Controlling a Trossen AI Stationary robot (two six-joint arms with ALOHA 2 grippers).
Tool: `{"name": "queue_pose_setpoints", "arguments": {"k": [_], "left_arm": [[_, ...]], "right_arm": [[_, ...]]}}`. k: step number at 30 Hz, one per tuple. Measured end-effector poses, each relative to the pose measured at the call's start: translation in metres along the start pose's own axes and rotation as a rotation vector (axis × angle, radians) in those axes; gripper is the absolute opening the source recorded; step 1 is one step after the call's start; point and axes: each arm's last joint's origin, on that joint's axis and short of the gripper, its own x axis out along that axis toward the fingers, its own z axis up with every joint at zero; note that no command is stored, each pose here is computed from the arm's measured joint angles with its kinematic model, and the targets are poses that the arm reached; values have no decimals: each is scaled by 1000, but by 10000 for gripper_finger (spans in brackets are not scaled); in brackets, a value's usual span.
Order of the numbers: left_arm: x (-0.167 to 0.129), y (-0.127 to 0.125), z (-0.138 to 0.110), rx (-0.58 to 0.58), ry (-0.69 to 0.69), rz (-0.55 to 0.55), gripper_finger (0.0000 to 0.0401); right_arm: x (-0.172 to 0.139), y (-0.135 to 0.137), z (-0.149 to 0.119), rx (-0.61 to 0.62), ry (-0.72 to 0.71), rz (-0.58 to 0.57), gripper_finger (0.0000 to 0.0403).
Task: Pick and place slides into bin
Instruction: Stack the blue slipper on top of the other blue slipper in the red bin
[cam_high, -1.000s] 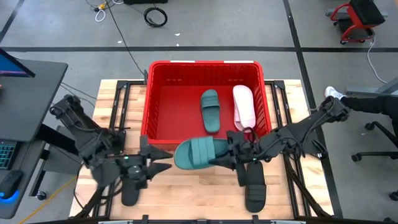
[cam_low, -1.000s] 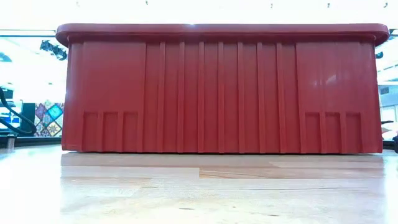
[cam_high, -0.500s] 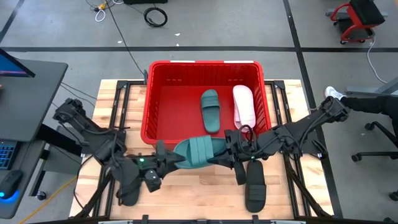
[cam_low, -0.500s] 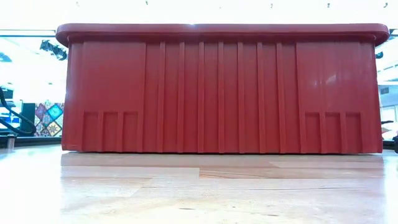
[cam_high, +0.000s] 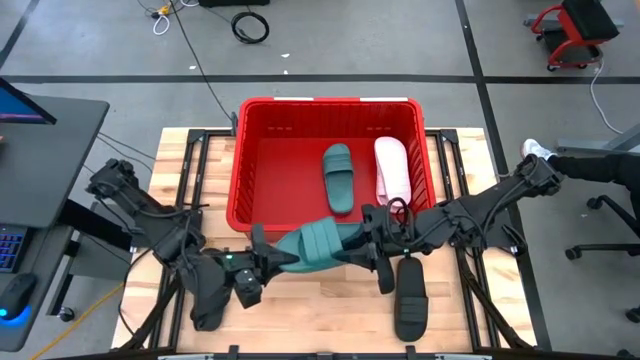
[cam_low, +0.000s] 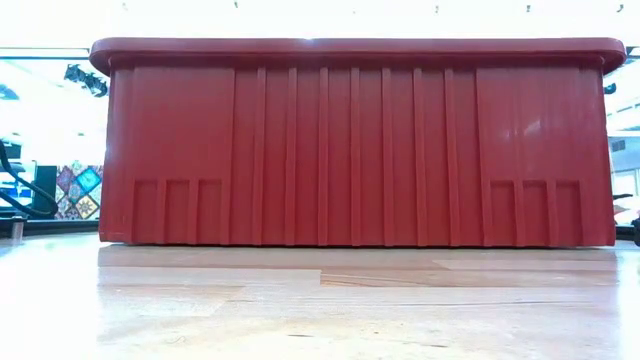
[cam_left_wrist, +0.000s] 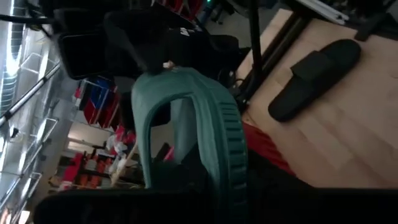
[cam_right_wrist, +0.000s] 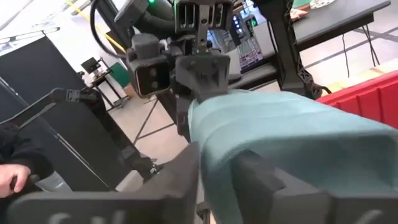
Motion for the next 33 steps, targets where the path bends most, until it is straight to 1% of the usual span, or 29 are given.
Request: {"name": "queue_pose_setpoints", "arguments": {"k": [3,5,10,12,15,18,20,22,25,27,29,31,33], "left_arm": [[-6,-1,4,-8,6,31,46],[-12,-1,5,-23,11,50,46],[-26,11,3,-143,52,143,46],[-32,19,0,-220,73,194,46],[-41,32,-6,-381,73,250,46],[-45,48,-13,-537,59,288,46],[-45,55,-18,-612,60,313,46],[-40,62,-22,-674,63,350,46],[-34,73,-26,-753,48,403,46],[-30,80,-27,-786,19,417,46],[-24,86,-27,-794,-11,429,46],[-21,91,-27,-781,-41,434,46],[-20,98,-27,-779,-76,453,46]], "right_arm": [[-6,1,5,-24,-10,9,153],[-14,3,12,-49,-28,11,186],[-46,7,37,-123,-109,19,258],[-64,7,48,-138,-137,25,280],[-90,3,60,-142,-155,-7,303],[-106,-3,62,-144,-129,-62,318],[-111,-7,60,-141,-102,-104,325],[-112,-10,57,-116,-80,-154,332],[-102,-16,48,-28,-54,-253,346],[-90,-22,43,49,-70,-343,360],[-78,-27,39,116,-100,-404,373],[-66,-32,40,178,-147,-429,387],[-56,-35,47,236,-213,-395,396]]}}
